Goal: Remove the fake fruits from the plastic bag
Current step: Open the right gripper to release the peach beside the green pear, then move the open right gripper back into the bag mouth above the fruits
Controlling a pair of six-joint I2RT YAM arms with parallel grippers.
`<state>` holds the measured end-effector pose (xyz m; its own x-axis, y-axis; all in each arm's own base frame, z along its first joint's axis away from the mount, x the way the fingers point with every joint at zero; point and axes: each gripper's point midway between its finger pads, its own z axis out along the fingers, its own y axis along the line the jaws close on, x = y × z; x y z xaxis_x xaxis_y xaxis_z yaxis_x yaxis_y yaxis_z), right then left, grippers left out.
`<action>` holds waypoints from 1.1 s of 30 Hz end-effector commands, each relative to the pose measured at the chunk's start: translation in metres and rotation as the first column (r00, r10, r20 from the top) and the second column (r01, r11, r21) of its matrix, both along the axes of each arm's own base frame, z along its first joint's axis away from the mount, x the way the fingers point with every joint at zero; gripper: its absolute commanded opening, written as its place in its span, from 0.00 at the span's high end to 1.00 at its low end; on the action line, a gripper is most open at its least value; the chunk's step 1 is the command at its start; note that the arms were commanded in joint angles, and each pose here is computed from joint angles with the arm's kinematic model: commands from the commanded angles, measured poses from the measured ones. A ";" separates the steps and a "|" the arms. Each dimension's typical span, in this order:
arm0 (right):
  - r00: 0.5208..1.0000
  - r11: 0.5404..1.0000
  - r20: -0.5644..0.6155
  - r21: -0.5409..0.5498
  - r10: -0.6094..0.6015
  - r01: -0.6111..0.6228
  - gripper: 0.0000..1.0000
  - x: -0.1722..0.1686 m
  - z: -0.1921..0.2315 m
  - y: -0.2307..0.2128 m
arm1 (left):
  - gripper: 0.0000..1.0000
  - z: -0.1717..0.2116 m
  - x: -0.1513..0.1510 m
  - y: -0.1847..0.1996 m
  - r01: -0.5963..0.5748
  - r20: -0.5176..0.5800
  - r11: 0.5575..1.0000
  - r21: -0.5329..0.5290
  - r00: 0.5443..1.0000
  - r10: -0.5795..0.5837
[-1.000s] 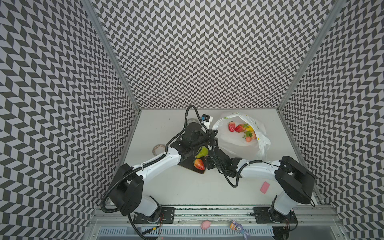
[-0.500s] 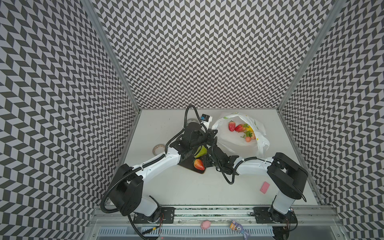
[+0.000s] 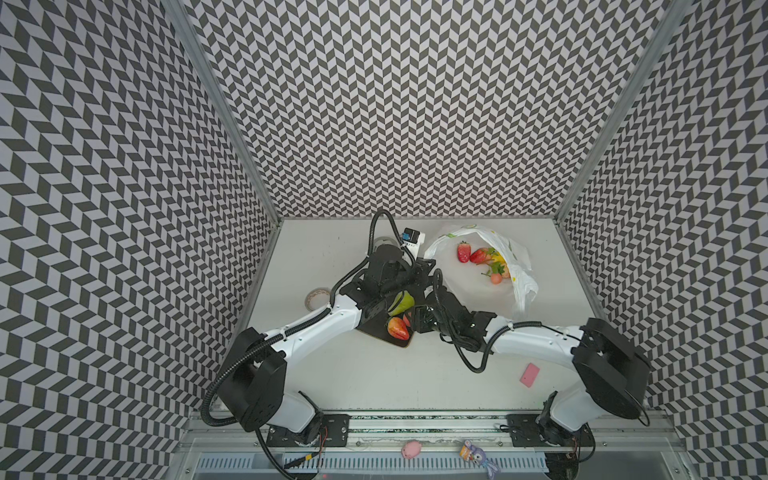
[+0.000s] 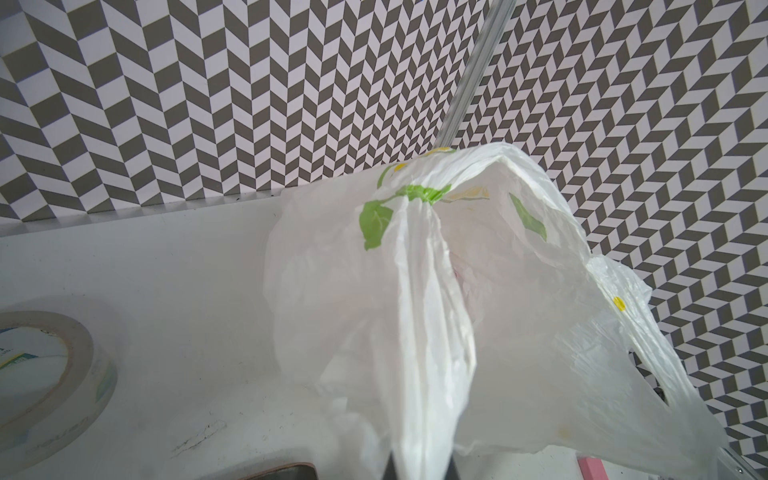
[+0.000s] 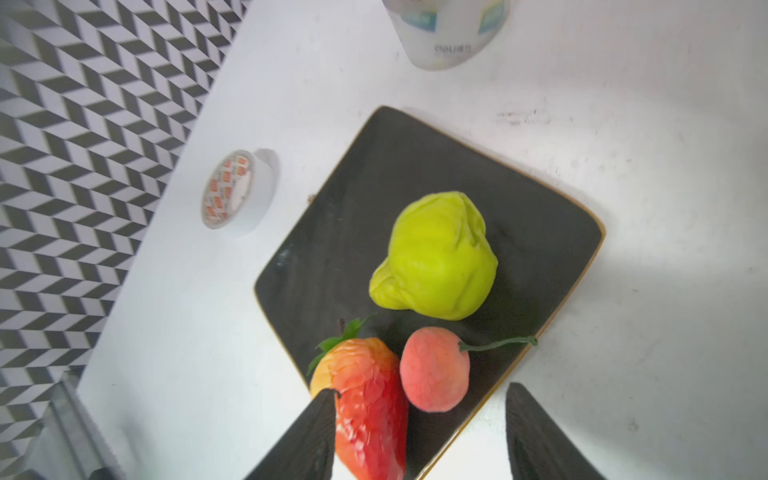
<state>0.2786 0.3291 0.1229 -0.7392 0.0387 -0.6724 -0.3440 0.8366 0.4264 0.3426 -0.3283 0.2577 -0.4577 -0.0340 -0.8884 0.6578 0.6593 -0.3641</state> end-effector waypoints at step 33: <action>0.946 0.785 0.317 -0.569 -0.064 0.244 0.68 0.066 0.044 -0.150 | 1.00 0.031 -0.007 0.000 0.020 0.055 0.999 -0.043 0.998 -0.018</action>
<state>0.3257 0.1931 0.1565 -0.5967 -0.2180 -0.7723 -0.2023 0.9722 -0.1181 0.3396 -0.3274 0.2655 -0.4476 -0.0417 -0.8932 0.6666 0.6503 -0.3644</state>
